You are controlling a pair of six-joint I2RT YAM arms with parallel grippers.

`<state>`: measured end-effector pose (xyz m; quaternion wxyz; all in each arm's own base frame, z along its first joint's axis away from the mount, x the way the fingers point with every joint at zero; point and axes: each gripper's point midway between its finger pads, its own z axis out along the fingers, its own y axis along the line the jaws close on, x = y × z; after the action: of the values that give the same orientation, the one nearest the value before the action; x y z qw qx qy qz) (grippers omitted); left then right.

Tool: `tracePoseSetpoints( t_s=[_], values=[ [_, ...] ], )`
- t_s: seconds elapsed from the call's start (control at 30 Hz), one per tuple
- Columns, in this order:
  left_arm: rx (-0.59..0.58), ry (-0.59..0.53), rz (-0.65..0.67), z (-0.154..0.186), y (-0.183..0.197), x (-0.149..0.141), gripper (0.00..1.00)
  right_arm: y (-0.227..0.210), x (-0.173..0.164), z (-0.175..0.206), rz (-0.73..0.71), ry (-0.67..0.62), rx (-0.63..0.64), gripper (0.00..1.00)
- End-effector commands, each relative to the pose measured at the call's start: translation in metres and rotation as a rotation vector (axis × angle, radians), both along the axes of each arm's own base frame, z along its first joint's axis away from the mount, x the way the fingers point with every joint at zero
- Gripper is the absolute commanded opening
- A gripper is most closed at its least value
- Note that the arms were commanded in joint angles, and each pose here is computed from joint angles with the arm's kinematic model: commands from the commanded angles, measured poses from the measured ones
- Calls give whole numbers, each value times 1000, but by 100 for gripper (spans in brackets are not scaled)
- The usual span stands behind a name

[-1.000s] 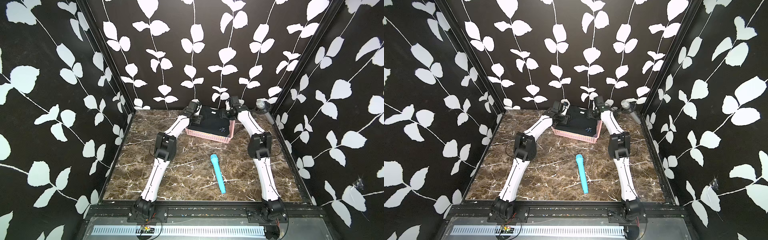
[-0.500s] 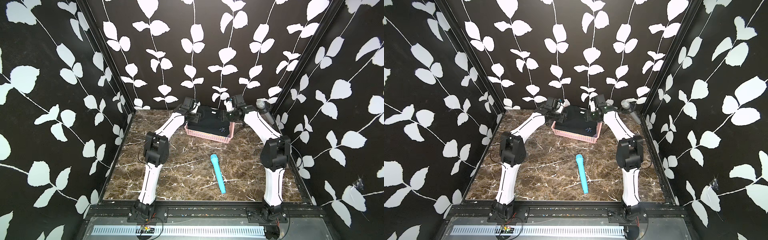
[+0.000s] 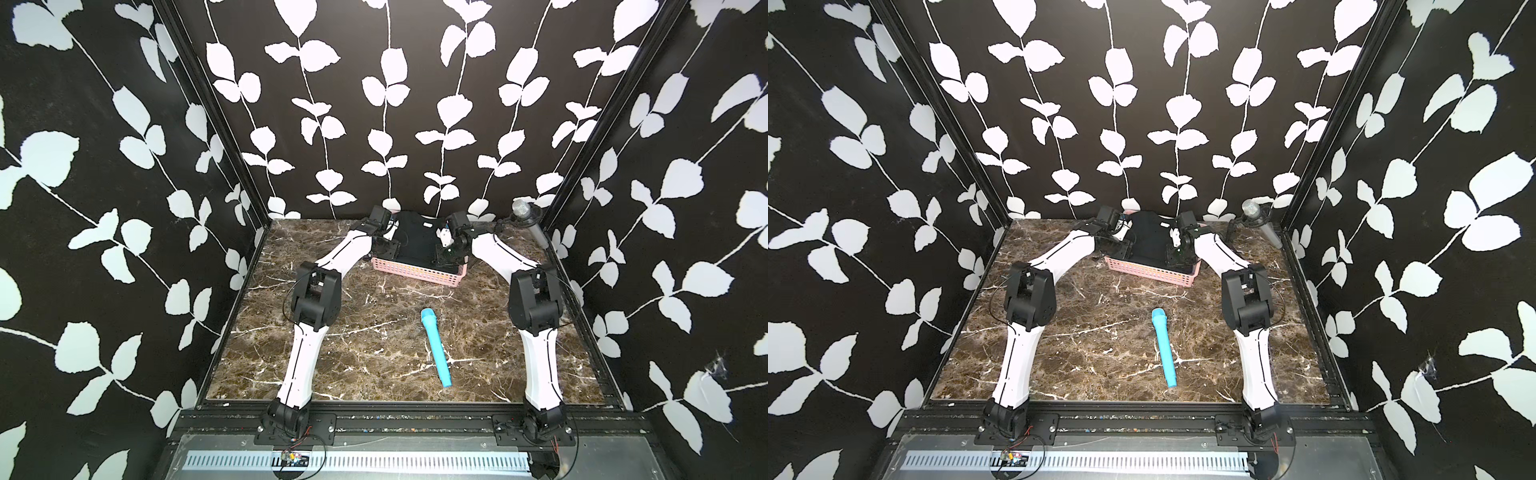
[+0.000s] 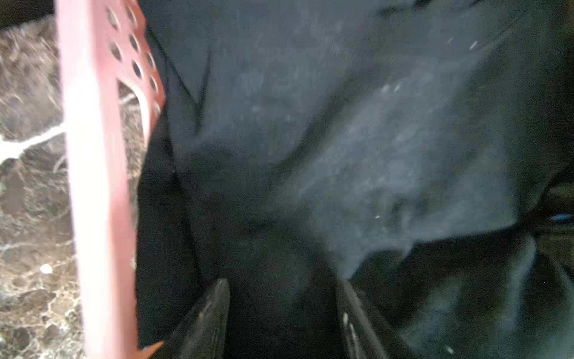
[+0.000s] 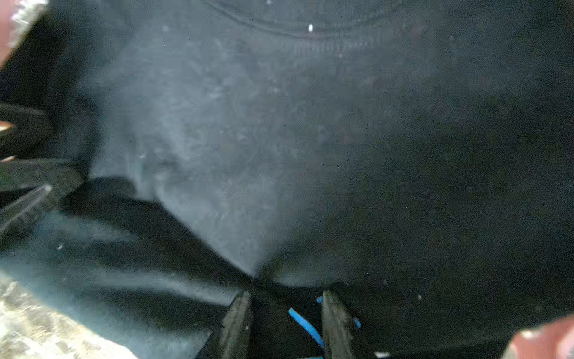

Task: Put the folded t-shirts into the basket
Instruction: Place the T-shirt in the bin.

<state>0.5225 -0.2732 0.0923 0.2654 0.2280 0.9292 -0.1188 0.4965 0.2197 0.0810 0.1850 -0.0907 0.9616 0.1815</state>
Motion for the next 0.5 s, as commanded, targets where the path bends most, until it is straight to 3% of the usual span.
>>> tracePoseSetpoints(
  t_s=[0.0, 0.17, 0.47],
  values=[
    [77, 42, -16, -11, 7, -15, 58, -26, 1, -17, -26, 20, -144, 43],
    [127, 28, -27, -2, 9, -18, 58, -25, 2, 17, -12, -47, -130, 48],
    [60, -108, -22, 63, 9, -24, 61, -33, -13, 100, -30, -218, -13, 61]
  ],
)
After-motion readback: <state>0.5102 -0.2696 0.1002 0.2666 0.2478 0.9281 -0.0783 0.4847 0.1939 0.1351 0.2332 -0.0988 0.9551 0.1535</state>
